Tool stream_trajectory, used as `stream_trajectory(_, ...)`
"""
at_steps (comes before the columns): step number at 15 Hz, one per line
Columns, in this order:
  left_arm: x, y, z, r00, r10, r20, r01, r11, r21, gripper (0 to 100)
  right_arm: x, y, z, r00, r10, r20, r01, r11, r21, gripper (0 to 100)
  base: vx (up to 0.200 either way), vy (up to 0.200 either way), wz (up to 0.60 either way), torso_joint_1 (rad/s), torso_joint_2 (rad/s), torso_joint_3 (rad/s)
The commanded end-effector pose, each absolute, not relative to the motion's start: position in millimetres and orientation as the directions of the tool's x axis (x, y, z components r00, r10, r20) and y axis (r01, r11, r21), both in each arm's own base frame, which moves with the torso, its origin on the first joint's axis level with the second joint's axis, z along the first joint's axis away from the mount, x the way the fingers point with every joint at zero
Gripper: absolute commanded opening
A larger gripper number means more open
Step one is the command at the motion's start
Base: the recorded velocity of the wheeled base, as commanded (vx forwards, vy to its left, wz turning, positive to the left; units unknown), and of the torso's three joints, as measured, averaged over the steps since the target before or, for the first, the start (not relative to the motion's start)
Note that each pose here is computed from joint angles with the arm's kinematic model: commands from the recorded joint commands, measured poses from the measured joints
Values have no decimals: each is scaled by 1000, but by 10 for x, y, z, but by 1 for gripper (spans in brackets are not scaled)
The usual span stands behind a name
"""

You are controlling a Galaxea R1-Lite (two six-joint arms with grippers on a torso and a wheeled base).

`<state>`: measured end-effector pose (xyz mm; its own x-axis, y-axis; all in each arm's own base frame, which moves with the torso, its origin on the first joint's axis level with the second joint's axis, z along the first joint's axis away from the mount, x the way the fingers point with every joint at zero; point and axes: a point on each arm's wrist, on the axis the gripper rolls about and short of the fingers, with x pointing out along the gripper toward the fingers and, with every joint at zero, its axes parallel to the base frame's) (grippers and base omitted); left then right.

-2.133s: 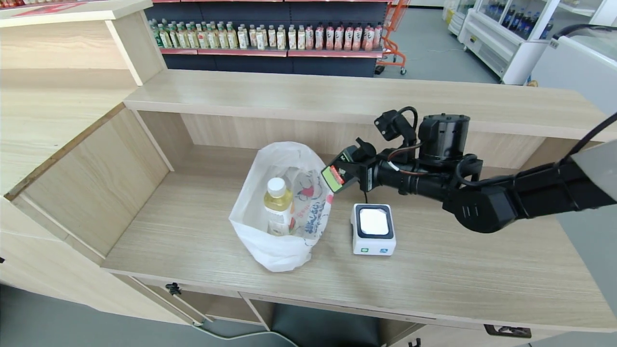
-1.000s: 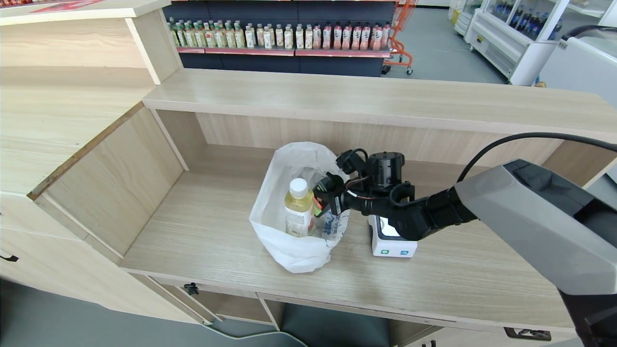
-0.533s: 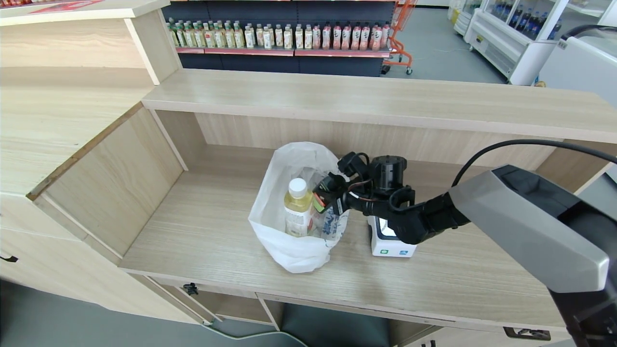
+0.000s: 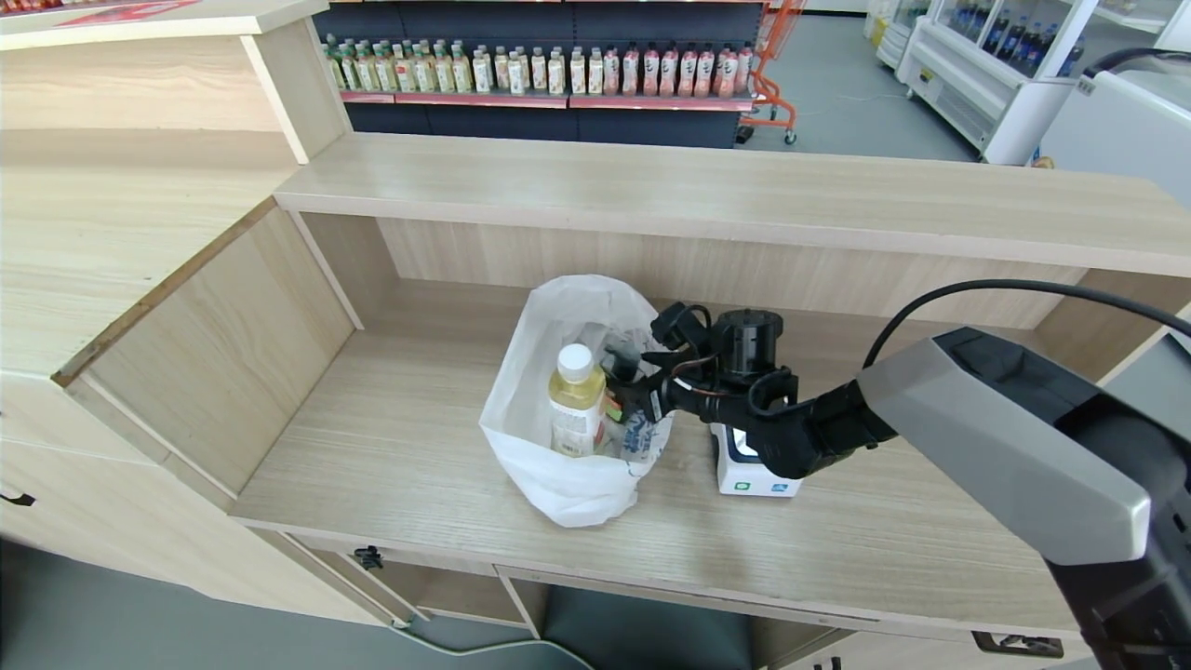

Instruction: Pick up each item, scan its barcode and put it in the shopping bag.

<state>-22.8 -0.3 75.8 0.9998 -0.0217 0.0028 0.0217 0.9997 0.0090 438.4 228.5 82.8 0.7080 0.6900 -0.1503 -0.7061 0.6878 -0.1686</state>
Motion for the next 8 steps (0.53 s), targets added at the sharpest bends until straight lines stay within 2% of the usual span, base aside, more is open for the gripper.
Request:
stream_trajectory(1, -228, -3, 758, 1000, -21, 3, 21, 1000, 9, 100, 4391, 2268, 863, 712, 688, -142, -702, 691, -172, 100, 0, 0, 0, 0, 0, 0)
stream_trajectory(3, -227, -3, 758, 1000, -21, 2, 21, 1000, 8, 100, 4382, 2255, 971, 717, 689, -99, -694, 695, -189, 100, 0, 0, 0, 0, 0, 0)
stream_trajectory(6, -227, -3, 758, 1000, -21, 2, 21, 1000, 9, 100, 4319, 2197, 1342, 709, 705, -6, -698, 701, -149, 100, 0, 0, 0, 0, 0, 0)
stream_trajectory(7, -227, -3, 758, 1000, -21, 2, 21, 1000, 9, 100, 4191, 2176, 1667, 698, 715, 35, -712, 698, -70, 100, 0, 0, 0, 0, 0, 0)
stream_trajectory(8, -227, -3, 758, 1000, -21, 2, 21, 1000, 8, 100, 4111, 2144, 1852, 696, 716, 42, -715, 698, -47, 100, 0, 0, 0, 0, 0, 0)
